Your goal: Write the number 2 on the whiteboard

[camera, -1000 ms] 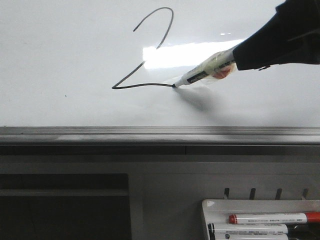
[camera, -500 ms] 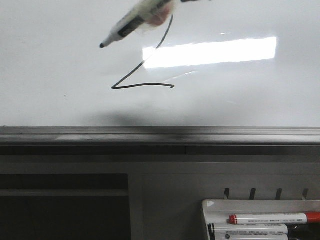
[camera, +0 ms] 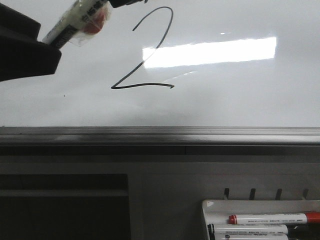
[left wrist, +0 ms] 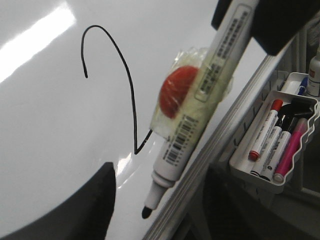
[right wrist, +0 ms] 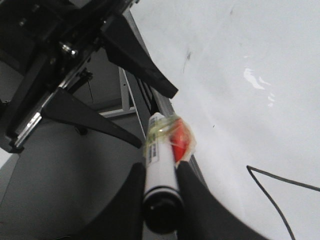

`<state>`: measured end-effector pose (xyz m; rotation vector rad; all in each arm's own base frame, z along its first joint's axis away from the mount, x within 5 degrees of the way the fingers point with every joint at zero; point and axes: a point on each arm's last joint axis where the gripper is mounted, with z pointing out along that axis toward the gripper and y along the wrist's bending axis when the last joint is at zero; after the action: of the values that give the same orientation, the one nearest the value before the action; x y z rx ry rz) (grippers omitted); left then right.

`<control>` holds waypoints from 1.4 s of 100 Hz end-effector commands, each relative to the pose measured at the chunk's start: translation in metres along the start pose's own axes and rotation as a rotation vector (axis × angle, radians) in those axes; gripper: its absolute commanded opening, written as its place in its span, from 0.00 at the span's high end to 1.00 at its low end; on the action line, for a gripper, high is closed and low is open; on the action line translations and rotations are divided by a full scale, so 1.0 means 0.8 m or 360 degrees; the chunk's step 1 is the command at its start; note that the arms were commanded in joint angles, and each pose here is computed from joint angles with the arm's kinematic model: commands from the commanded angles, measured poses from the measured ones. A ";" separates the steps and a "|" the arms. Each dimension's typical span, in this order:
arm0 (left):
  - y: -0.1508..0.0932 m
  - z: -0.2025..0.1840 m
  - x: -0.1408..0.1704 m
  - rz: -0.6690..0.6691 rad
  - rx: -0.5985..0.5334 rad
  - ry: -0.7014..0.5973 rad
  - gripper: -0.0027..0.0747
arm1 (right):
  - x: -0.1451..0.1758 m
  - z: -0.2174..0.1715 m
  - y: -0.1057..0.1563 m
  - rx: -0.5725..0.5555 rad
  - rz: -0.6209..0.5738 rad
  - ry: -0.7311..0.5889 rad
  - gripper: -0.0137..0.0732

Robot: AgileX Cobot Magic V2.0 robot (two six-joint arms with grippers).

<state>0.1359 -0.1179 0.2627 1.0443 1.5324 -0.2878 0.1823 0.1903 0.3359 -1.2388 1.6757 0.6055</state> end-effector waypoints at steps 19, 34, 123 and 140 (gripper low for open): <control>0.000 0.000 -0.022 0.0009 0.0047 -0.0170 0.49 | -0.022 -0.007 0.010 -0.0012 -0.0040 -0.0106 0.92; 0.000 0.000 -0.022 0.0015 0.0054 -0.0174 0.49 | -0.020 0.000 0.010 -0.0016 -0.0037 -0.0092 0.92; -0.011 -0.001 0.000 0.0045 0.0100 -0.0081 0.52 | -0.006 0.023 0.007 -0.0069 0.0016 0.0004 0.92; -0.011 -0.001 0.000 0.0045 0.0100 -0.0081 0.80 | -0.007 0.023 0.007 -0.0069 0.0018 0.0003 0.92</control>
<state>0.1299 -0.1171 0.2472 1.1252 1.5257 -0.2817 0.1849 0.2101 0.3134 -1.3171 1.7290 0.6416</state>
